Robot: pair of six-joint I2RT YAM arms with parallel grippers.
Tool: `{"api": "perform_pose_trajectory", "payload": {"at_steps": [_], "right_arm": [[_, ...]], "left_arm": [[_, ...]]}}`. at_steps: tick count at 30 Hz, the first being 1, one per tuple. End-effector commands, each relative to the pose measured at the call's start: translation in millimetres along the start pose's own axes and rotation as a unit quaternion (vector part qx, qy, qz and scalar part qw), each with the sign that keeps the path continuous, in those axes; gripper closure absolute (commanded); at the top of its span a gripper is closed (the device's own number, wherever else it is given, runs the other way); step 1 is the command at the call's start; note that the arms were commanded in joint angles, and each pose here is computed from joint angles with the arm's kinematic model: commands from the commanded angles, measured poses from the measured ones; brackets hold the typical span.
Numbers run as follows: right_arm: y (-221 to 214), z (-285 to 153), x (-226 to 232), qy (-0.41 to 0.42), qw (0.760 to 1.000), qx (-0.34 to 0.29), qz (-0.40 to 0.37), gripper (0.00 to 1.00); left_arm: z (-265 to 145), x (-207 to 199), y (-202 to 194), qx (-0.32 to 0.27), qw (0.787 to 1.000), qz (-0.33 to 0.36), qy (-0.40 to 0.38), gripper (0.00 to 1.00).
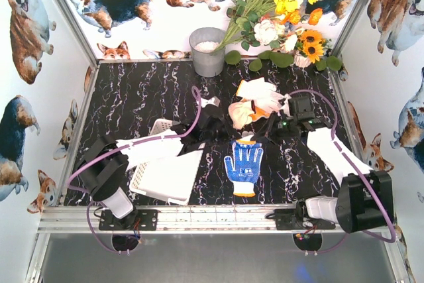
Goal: Put the gloves into the storage basket
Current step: Pair the glove with the glove.
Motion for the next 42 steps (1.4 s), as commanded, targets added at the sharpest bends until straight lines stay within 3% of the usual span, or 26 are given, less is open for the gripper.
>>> {"api": "perform_pose_trajectory", "payload": {"at_steps": [1,35,42], "right_arm": [[-9.4,-8.8,-1.9,-0.004,1.000,-0.006,-0.024,1.00],[-112.0,8.2,-38.3,-0.032,0.994,0.102,0.016,1.00],[-108.1,5.4,-30.2,-0.029,0.995,0.096,0.010,1.00]], "left_arm": [[-5.9,15.7,-16.8,0.026,0.999,0.015,0.021,1.00],[-19.9,84.7,-101.0,0.144,0.984,0.041,0.097,1.00],[-21.6,78.3,-97.4,0.126,0.986,0.054,0.099,1.00]]}}
Point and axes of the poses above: each gripper's point midway between its finger pads, its own z axis out along the fingers, its own x axis along the line the jaws close on, y = z × x, the point moved 1 cm from there along -z, back along the fingers, and after that the axes turned 11 degrees about -z, right-handed, at the moved point
